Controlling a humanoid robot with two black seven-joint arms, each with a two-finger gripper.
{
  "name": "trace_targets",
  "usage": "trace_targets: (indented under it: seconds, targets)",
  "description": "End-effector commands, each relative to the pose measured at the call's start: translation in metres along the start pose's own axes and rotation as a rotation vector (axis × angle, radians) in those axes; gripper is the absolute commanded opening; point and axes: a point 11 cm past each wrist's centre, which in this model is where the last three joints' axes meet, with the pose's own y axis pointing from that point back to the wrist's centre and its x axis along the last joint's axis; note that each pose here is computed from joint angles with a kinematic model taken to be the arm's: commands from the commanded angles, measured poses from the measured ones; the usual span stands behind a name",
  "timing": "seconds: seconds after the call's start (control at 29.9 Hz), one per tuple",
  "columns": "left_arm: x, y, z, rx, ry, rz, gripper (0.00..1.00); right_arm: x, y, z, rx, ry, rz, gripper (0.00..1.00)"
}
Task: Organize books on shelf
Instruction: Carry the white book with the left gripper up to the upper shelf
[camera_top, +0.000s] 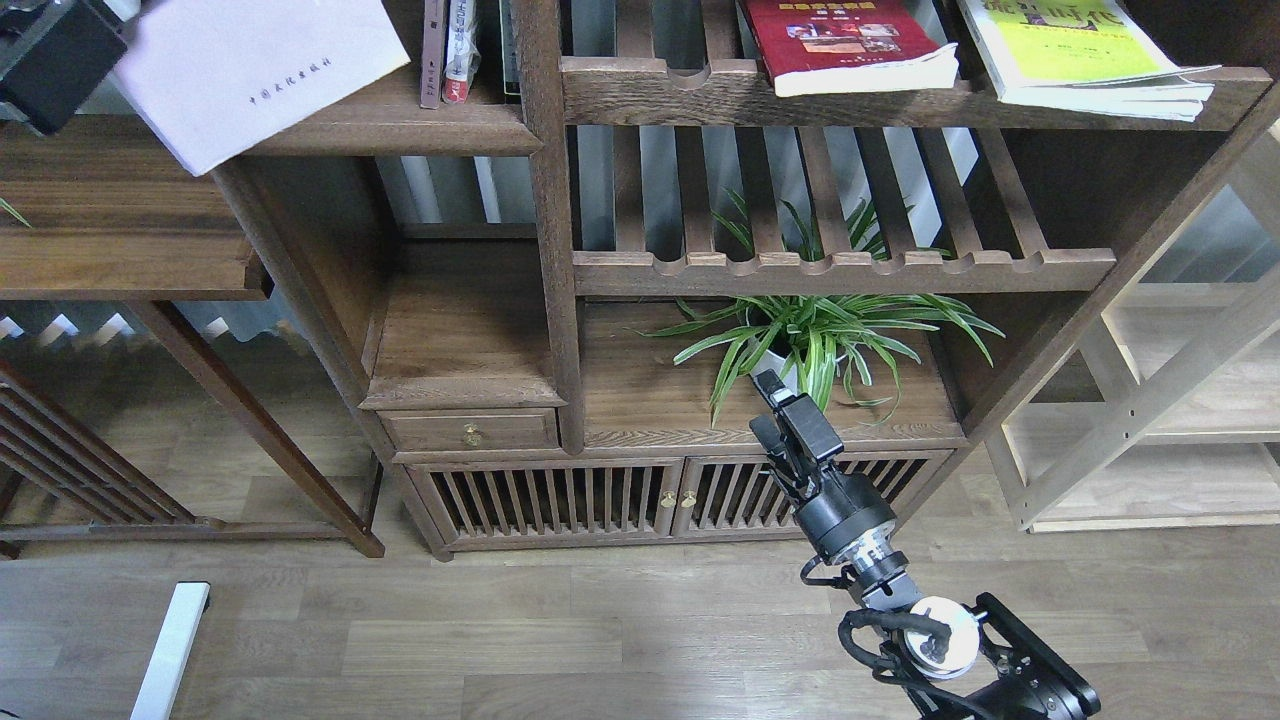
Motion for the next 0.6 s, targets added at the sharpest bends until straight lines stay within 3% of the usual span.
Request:
trace_targets:
  seconds: [0.0,0.3,0.57]
  targets:
    - [0.003,0.002,0.001,0.006,-0.03,0.022,0.0,-0.002,-0.003,0.001,-0.008,0.005,-0.007,0.99]
    - [0.011,0.002,-0.003,0.022,-0.118,0.094,0.0,-0.007,-0.009,0.002,-0.012,0.006,-0.021,0.99]
    - [0.04,0.008,-0.004,0.021,-0.09,0.35,0.0,-0.004,-0.008,0.008,-0.025,0.001,-0.013,0.99]
